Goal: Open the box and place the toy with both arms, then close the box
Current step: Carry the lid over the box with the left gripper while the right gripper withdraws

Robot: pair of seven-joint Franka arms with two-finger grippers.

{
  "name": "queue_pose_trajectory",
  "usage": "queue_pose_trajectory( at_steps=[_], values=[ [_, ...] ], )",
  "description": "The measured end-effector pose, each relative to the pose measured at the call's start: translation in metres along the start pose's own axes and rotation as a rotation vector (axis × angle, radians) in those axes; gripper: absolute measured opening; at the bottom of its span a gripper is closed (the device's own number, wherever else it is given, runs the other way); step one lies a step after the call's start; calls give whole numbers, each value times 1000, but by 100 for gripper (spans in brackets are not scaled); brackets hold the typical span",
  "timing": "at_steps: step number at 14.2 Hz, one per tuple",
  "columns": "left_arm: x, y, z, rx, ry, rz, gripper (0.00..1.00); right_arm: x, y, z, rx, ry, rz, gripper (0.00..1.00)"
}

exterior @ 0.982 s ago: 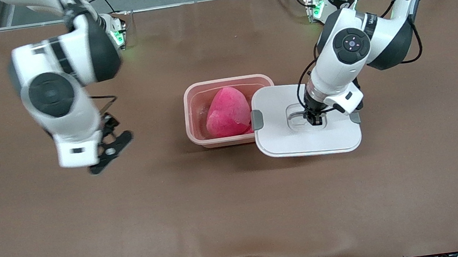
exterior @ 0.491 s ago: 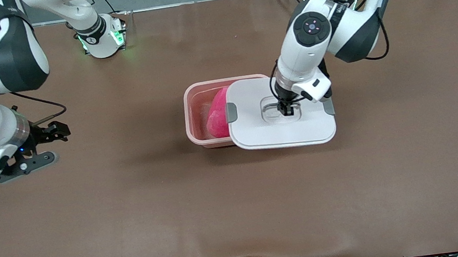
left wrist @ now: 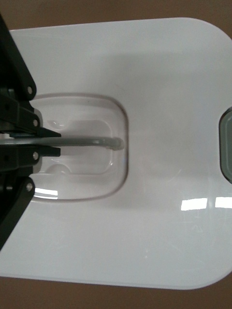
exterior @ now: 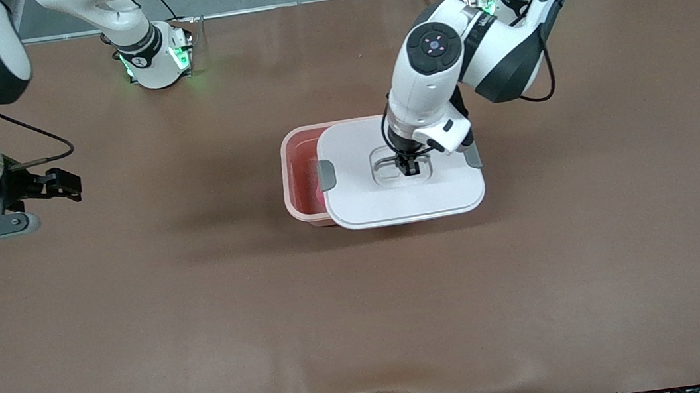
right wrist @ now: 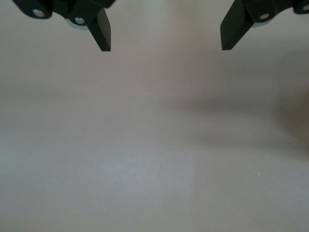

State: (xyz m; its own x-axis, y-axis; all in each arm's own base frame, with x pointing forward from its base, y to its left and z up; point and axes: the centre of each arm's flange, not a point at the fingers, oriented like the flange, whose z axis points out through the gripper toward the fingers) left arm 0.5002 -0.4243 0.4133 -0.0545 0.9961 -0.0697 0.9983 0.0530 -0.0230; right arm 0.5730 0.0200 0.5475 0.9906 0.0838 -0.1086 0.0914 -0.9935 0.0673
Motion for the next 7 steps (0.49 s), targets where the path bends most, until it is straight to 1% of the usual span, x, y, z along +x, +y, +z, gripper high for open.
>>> queue_pose_trajectory(
  at_steps=[1, 3, 7],
  values=[
    [-8, -4, 6, -15, 25, -7, 7, -2, 9, 0, 25, 2, 21, 100],
    [-28, -14, 16, -41, 53, -38, 7, -7, 19, -4, 47, 8, 44, 100],
    [-54, -22, 32, -34, 51, -65, 7, -22, 17, -25, 53, 11, 73, 100]
  ],
)
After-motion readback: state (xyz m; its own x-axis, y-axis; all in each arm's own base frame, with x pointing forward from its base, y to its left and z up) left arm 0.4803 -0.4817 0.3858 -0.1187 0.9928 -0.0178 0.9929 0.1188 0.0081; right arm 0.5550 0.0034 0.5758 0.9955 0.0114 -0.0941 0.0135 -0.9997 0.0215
